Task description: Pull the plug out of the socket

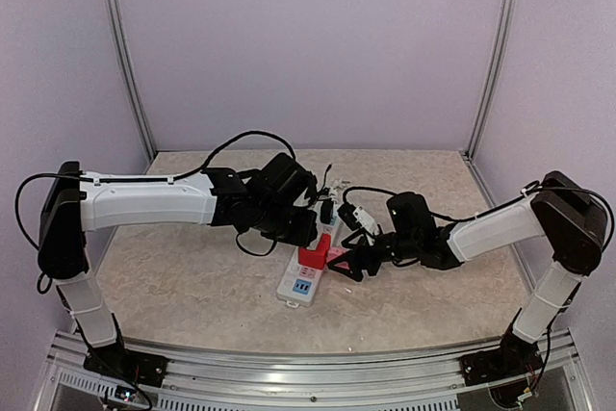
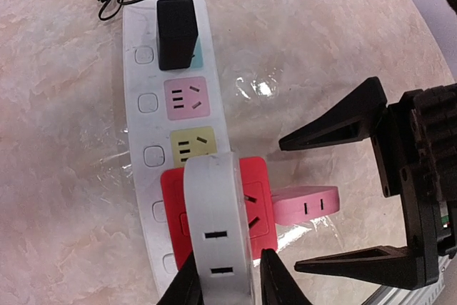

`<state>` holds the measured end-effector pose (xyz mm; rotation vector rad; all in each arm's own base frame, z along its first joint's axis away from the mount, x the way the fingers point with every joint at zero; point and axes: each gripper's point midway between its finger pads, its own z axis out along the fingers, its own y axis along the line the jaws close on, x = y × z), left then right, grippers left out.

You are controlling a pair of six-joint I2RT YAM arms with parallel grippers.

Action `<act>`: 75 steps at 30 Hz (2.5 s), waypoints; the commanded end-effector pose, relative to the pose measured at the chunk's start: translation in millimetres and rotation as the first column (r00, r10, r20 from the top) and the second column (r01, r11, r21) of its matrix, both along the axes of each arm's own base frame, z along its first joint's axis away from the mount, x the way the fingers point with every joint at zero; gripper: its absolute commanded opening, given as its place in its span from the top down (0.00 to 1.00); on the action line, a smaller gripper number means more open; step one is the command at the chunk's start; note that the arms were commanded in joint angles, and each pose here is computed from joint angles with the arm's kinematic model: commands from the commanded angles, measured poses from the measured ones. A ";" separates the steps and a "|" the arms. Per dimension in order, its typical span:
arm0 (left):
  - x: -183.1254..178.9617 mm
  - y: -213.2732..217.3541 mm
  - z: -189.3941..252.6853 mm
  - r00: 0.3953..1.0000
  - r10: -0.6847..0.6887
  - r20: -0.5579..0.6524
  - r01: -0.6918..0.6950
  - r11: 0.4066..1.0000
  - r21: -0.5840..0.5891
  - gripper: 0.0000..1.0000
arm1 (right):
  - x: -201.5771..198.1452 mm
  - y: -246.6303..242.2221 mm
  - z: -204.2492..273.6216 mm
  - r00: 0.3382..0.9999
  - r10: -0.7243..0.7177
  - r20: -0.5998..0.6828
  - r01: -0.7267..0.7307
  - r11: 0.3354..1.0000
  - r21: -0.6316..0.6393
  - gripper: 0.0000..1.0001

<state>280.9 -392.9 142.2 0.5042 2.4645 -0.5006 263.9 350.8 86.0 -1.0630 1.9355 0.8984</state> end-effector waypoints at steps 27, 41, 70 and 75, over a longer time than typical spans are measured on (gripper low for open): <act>-11.5 7.6 3.7 0.997 -0.034 -0.063 0.027 0.993 -0.111 0.94 | 15.4 42.4 9.9 0.971 0.088 0.222 -0.094 0.995 0.016 0.07; -13.3 0.4 16.1 0.997 -0.047 -0.060 0.036 0.984 -0.175 0.99 | 12.9 44.7 -2.6 0.970 0.103 0.222 -0.109 0.994 0.011 0.29; -12.0 17.2 64.5 0.996 -0.048 -0.070 0.006 0.866 -0.500 1.00 | 16.0 40.1 -19.7 0.978 0.082 0.190 -0.077 0.997 -0.032 0.60; -13.2 16.0 64.4 0.995 -0.064 -0.073 0.016 0.852 -0.523 1.00 | 15.5 39.1 -23.2 0.979 0.084 0.184 -0.078 0.996 -0.042 0.61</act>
